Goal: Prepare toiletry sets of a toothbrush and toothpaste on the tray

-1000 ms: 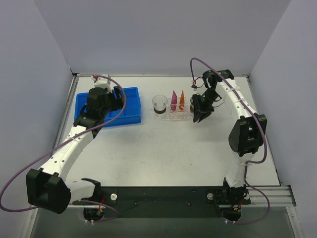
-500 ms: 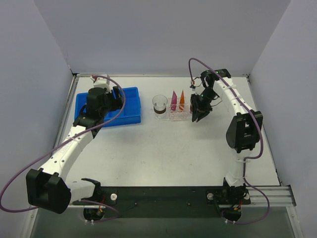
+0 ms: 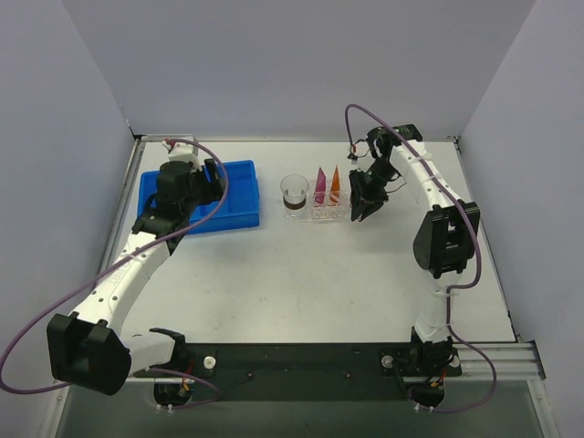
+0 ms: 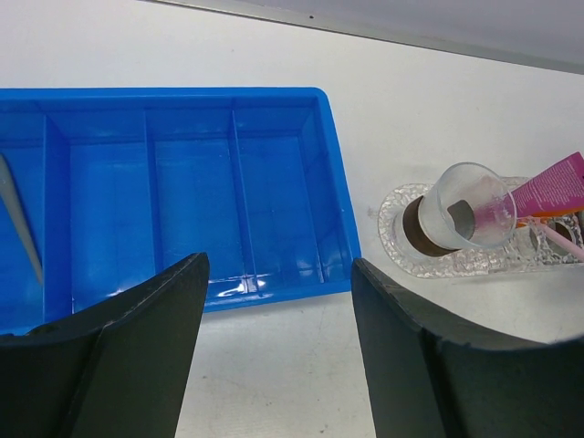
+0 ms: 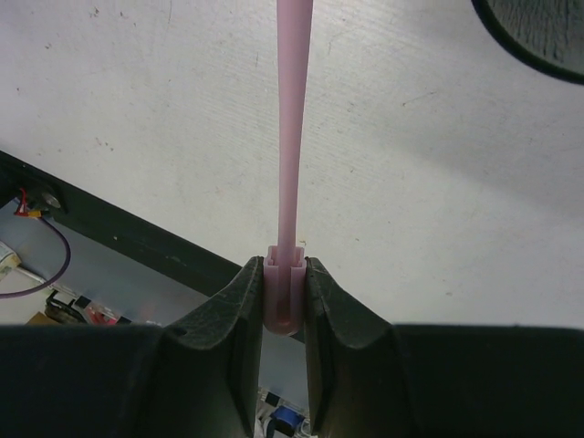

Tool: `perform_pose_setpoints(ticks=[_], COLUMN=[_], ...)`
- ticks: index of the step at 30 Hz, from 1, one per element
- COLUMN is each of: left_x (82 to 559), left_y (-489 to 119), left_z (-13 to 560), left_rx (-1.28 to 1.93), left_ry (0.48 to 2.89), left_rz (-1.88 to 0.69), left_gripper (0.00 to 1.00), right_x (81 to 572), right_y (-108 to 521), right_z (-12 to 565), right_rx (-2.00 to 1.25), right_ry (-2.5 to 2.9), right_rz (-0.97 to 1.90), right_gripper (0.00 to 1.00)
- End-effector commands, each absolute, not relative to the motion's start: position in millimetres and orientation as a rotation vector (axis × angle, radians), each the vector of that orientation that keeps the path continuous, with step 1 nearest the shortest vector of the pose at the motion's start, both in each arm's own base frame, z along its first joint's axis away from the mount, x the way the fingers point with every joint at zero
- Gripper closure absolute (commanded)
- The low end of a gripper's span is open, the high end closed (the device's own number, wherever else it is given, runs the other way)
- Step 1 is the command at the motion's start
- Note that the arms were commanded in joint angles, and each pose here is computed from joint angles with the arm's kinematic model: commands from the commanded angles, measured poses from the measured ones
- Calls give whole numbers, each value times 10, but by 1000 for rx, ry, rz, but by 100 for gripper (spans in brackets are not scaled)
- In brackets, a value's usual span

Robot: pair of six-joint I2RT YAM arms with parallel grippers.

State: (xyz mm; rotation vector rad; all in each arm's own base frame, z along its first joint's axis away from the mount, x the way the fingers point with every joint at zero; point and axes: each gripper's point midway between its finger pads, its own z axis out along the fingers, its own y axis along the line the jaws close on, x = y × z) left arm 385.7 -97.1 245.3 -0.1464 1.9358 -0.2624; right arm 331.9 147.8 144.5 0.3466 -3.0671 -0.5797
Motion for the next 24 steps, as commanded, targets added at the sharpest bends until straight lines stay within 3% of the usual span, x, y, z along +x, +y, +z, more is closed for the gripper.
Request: perform_pose_setpoints(ticks=[1, 7, 17, 24], left_x=[3867, 3850, 3837, 3812], left_y=[-897, -869, -834, -812], left_z=[2803, 2827, 2846, 2833], left_rx=[-151, -159, -171, -187], left_ry=[1848, 1844, 1841, 1842], left_rz=[-259, -255, -249, -248], left_gripper=[26, 27, 27, 26], right_x=[3269, 3340, 3483, 3506], right_y=[1509, 1533, 1568, 1548], right_z=[1450, 1402, 1388, 1395], right_rx=[340, 338, 315, 339], right_ry=[-3026, -3033, -3086, -3104], right_rz=[-561, -557, -546, -534], right_gripper=[96, 92, 74, 67])
